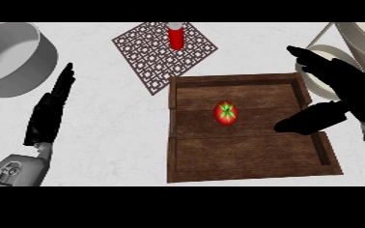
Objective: Pick the tomato from the tray and place it in the tiered basket
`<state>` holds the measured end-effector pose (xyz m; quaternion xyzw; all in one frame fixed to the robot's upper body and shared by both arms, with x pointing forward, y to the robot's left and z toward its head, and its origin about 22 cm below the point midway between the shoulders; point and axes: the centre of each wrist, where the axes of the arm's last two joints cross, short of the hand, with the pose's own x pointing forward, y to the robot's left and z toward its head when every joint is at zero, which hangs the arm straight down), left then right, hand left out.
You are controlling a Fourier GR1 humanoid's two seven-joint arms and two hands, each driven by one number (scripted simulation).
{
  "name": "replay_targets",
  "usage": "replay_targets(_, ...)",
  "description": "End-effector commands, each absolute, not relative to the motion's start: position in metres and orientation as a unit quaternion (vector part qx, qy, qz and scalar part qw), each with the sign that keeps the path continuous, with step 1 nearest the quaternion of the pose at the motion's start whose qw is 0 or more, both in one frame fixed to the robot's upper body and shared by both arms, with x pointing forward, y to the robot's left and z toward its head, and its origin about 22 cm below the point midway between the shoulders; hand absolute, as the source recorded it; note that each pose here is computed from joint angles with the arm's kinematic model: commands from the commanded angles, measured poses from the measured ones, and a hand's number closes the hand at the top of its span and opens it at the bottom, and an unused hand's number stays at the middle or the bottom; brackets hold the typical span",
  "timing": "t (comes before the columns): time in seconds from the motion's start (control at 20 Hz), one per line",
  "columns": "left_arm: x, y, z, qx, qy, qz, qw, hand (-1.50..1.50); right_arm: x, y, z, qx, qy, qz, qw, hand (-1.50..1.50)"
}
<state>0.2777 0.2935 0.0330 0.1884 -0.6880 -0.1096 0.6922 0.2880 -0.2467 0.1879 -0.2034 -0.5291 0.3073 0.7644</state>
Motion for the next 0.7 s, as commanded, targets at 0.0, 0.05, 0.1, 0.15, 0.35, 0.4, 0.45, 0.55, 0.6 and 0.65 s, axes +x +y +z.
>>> replay_targets(0.0,0.278,0.302,0.025,0.198,-0.689,-0.108,0.689,0.00,0.303,-0.214,0.226,-0.219,-0.490,0.332,0.776,-1.50)
replay_targets(0.05,0.290,0.293,0.035,0.186,-0.687,-0.110,0.693,0.00,0.312,-0.199,0.203,-0.222,-0.486,0.335,0.776,-1.50)
replay_targets(0.1,0.289,0.302,0.034,0.194,-0.690,-0.111,0.689,0.00,0.316,-0.194,0.216,-0.220,-0.480,0.329,0.783,-1.50)
replay_targets(0.15,0.270,0.287,0.033,0.181,-0.688,-0.105,0.695,0.00,0.313,-0.199,0.216,-0.225,-0.460,0.338,0.789,-1.50)
replay_targets(0.35,0.293,0.286,0.029,0.184,-0.692,-0.107,0.690,0.00,0.346,-0.181,0.197,-0.205,-0.425,0.351,0.809,-1.50)
replay_targets(0.4,0.290,0.294,0.041,0.191,-0.692,-0.108,0.688,0.00,0.333,-0.178,0.188,-0.206,-0.412,0.356,0.813,-1.50)
replay_targets(0.45,0.290,0.285,0.039,0.186,-0.684,-0.102,0.698,0.00,0.335,-0.182,0.193,-0.204,-0.403,0.365,0.814,-1.50)
replay_targets(0.55,0.279,0.284,0.014,0.197,-0.686,-0.103,0.693,0.00,0.340,-0.165,0.183,-0.211,-0.384,0.373,0.818,-1.50)
replay_targets(0.6,0.287,0.298,0.043,0.188,-0.690,-0.105,0.691,0.00,0.341,-0.180,0.179,-0.221,-0.373,0.376,0.819,-1.50)
replay_targets(0.65,0.282,0.278,0.021,0.196,-0.691,-0.106,0.688,0.00,0.341,-0.167,0.185,-0.220,-0.375,0.375,0.818,-1.50)
